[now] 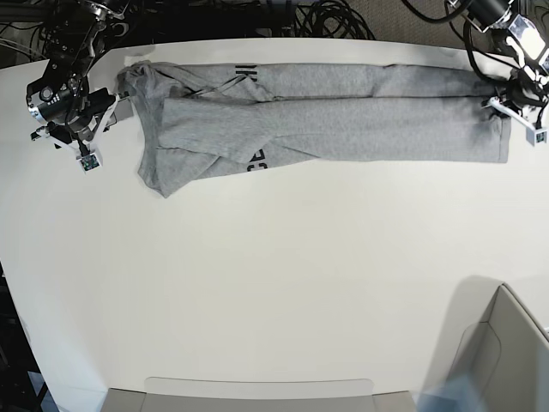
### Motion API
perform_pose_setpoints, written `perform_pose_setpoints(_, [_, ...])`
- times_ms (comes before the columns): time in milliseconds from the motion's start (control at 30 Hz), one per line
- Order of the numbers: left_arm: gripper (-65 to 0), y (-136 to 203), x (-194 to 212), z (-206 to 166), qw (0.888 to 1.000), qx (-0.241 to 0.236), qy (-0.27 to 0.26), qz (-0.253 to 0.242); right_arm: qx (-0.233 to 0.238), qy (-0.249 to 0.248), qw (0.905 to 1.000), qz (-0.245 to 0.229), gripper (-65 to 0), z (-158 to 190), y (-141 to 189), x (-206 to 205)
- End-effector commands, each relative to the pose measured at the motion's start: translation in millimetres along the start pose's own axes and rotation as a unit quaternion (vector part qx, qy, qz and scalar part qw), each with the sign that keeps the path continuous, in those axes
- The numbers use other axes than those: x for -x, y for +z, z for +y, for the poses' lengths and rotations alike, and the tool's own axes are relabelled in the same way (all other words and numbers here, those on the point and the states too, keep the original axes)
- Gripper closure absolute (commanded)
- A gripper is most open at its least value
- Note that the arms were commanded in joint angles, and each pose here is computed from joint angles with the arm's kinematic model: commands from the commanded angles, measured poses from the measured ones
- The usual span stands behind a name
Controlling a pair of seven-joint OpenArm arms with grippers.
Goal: Fold the T-shirt properly
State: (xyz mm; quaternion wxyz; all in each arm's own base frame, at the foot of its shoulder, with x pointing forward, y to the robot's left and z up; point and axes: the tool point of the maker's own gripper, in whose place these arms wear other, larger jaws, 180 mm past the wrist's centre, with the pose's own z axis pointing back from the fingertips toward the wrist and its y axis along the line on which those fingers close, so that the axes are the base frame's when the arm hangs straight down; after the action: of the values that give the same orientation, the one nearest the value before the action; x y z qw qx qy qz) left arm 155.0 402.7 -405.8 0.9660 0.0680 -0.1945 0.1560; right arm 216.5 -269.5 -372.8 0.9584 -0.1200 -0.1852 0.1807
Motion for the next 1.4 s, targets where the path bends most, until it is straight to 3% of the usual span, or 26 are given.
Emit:
perform_pose_setpoints(0, [0.0,16.5,-31.1,7.1,0.999,-0.017,-0.015,-0.046,0.012,0.008,0.9998,-0.015,-28.5,-8.1,5.6,-8.7])
perform_pose_setpoints(300, [0.0,58.6,-53.5,-8.8,0.994,-0.052,-0.059,-0.073,0.005,0.003,0.9998,-0.019,-28.5,-2.0,4.4,-11.3])
perform_pose_setpoints(533, [0.0,74.4,-63.9,-44.9,0.989,-0.043,-0.095,-0.102,0.007,0.002,0.9997,-0.024,-28.5,-4.1,4.6,-16.0])
perform_pose_setpoints(800, [0.0,63.0,-53.9,-134.2,0.980,0.045,-0.164,-0.099,0.007,0.002,0.9996,-0.028,-28.5,-4.3,4.8,-18.8])
perform_pose_setpoints(1367, [0.0,57.0,-9.2,-240.5,0.958,0.168,-0.221,-0.064,0.009,0.001,0.9995,-0.030,-28.5,-5.9,5.3,-21.0])
